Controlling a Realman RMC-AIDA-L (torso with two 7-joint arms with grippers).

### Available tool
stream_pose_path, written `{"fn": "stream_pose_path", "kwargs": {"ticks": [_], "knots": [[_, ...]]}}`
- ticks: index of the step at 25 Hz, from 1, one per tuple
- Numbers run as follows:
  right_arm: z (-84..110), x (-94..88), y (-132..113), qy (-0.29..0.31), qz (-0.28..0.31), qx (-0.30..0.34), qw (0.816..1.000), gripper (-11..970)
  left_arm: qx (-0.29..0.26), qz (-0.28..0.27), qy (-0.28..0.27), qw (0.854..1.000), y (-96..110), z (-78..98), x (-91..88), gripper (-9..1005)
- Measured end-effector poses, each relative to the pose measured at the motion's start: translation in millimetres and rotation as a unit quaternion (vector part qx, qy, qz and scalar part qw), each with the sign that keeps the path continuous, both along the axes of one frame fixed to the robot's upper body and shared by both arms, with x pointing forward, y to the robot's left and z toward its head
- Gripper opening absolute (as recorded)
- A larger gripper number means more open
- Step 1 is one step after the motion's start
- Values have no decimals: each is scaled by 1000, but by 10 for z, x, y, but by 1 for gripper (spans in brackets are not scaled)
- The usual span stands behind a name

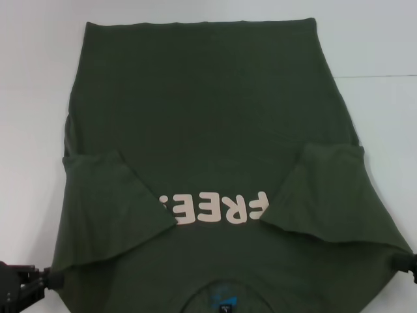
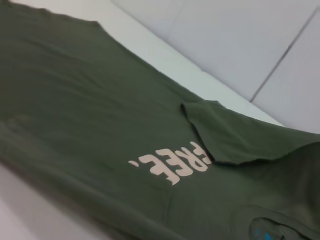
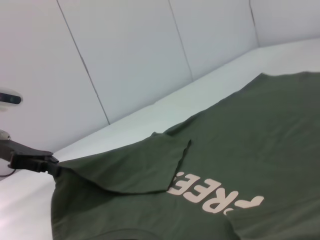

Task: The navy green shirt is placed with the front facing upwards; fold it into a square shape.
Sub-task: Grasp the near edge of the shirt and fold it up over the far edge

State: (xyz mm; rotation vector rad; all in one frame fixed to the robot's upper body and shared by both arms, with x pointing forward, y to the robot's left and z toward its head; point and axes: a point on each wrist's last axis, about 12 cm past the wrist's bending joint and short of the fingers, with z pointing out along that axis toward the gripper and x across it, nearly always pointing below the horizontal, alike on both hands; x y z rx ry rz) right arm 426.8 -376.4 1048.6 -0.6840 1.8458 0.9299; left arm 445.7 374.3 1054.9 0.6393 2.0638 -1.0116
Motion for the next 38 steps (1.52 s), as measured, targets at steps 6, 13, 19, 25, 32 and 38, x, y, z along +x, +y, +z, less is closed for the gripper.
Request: {"fn": "stream_pose_path", "kwargs": {"ticks": [6, 13, 19, 25, 32, 38], "knots": [[-21, -201, -38, -19, 3, 3, 1000, 49, -19, -34, -39, 998, -17, 42, -144, 63], [-27, -378, -73, -31, -4, 13, 999, 50, -23, -47, -58, 997, -15, 11, -325, 63], [-33, -472, -99, -29, -7, 15, 999, 50, -21, -45, -61, 997, 30, 6, -459, 63], [-33, -558, -94, -38, -4, 21, 999, 50, -17, -49, -65, 997, 45, 21, -465, 63], [-80, -497, -63, -38, -20, 13, 999, 50, -11, -39, -74, 996, 49, 27, -378, 63], [-114, -357, -24, -37, -30, 7, 999, 50, -14, -6, -79, 997, 42, -13, -298, 64]]}}
